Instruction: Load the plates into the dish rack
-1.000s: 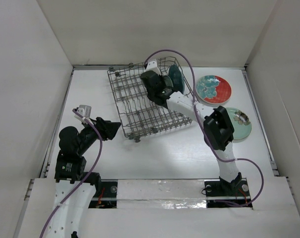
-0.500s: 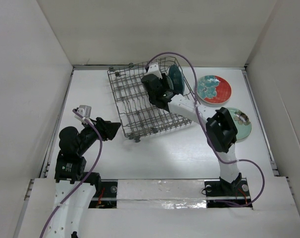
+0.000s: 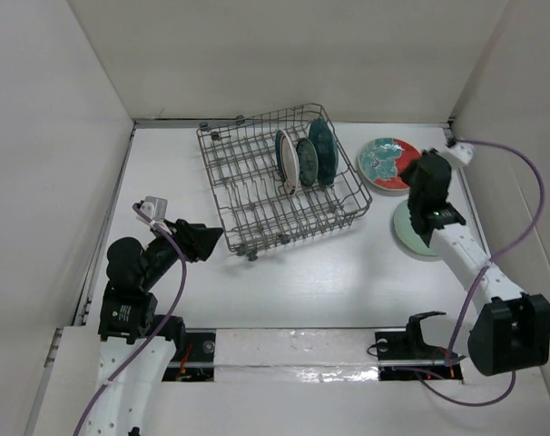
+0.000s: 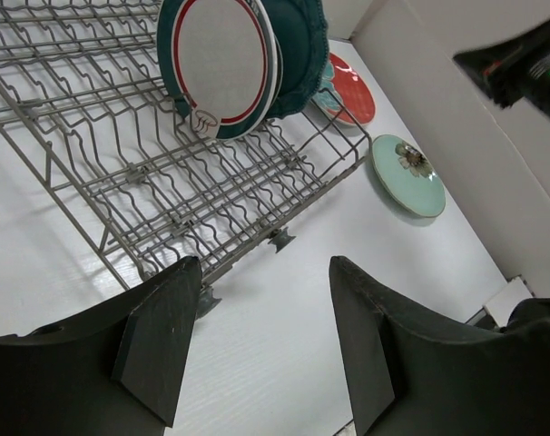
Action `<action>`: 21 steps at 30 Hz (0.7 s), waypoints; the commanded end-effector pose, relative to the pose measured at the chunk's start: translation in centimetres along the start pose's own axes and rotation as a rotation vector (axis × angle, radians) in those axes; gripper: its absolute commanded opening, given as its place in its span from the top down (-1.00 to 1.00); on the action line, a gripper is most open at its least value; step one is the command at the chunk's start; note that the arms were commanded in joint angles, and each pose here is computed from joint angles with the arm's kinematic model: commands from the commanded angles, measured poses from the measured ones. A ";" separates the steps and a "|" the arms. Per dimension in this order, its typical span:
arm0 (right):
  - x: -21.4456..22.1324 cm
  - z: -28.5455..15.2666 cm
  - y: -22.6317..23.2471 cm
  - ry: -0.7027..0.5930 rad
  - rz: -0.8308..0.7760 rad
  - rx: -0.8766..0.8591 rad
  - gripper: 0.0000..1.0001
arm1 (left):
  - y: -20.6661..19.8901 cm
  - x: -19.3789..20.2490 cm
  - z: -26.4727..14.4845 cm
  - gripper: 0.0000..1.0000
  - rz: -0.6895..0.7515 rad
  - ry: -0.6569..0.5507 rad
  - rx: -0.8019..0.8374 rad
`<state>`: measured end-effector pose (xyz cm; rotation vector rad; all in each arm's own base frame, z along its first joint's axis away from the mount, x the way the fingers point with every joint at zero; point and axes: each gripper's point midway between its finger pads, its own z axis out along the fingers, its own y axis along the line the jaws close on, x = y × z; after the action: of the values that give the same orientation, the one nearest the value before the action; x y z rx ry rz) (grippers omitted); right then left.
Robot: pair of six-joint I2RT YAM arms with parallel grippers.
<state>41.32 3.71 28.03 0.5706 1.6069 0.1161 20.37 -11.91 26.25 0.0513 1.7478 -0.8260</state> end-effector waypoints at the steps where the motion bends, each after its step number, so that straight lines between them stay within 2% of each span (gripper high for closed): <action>1: 3.1 0.8 -7.0 0.046 0.253 0.071 1.00 | -1.7 -1.2 -0.5 -0.10 0.025 -0.038 0.056; 2: 4.7 -0.1 -9.6 0.073 0.307 0.105 1.00 | -2.0 -1.1 -0.6 -0.10 0.023 -0.034 0.066; 3: 4.0 -0.1 -13.7 0.030 0.344 0.191 0.93 | -2.0 -1.1 -0.6 -0.09 0.019 -0.032 0.066; 5: 3.5 -1.6 -17.3 -0.020 0.389 0.263 0.74 | -2.7 -0.7 -0.8 -0.09 0.018 -0.019 0.091; 6: 4.9 -2.7 -20.2 -0.019 0.386 0.351 0.36 | -2.7 -0.7 -0.8 -0.09 0.020 -0.020 0.092; 7: 4.4 -3.7 -23.1 -0.058 0.401 0.429 0.17 | -3.1 -0.5 -0.8 -0.09 0.018 -0.012 0.107; 8: 4.0 -4.5 -23.7 -0.068 0.400 0.428 -0.10 | -3.4 -0.4 -1.0 -0.09 0.019 -0.006 0.122; 12: 4.9 -6.7 -27.9 -0.076 0.412 0.540 -0.52 | -4.2 0.2 -1.1 -0.09 0.016 0.017 0.156; 17: 6.5 -6.9 -30.2 0.001 0.460 0.567 -0.55 | -4.8 0.4 -1.4 -0.09 0.014 0.025 0.178; 21: 9.2 -6.0 -30.1 0.118 0.556 0.492 -0.54 | -5.2 0.5 -1.7 -0.09 0.013 0.025 0.190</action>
<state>25.41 -18.45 8.85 1.4405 1.5158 -0.0107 17.25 -14.91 26.50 0.1761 1.7527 -0.9639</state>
